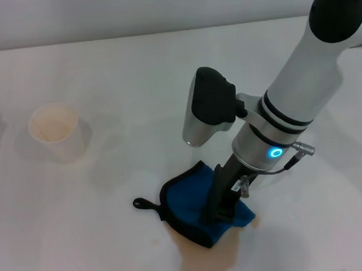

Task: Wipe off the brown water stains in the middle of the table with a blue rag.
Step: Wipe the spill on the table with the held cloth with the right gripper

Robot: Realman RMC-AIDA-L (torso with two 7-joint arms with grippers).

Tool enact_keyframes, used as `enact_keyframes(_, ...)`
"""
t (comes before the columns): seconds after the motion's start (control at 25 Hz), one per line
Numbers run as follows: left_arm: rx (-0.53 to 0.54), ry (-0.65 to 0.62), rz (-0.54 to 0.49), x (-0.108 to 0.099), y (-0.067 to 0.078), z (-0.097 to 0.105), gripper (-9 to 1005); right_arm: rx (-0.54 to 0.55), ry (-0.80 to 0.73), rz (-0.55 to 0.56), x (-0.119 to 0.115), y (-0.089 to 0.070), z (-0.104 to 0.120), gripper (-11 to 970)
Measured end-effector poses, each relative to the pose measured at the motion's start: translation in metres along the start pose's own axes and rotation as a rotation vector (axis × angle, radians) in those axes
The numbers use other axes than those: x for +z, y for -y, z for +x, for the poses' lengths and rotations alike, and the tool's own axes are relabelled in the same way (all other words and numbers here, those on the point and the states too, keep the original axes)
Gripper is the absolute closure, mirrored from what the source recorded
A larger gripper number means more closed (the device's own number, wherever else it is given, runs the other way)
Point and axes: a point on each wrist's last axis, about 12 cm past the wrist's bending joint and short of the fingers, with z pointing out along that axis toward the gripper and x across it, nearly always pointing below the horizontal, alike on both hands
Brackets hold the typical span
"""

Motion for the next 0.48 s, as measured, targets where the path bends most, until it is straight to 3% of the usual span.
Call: enact_keyframes(0.48, 0.003, 0.006, -0.002, 0.0022, -0.0005, -0.0025, 118, -0.063, -0.037, -0.029, 0.0004, -0.0086, -0.0031, 914)
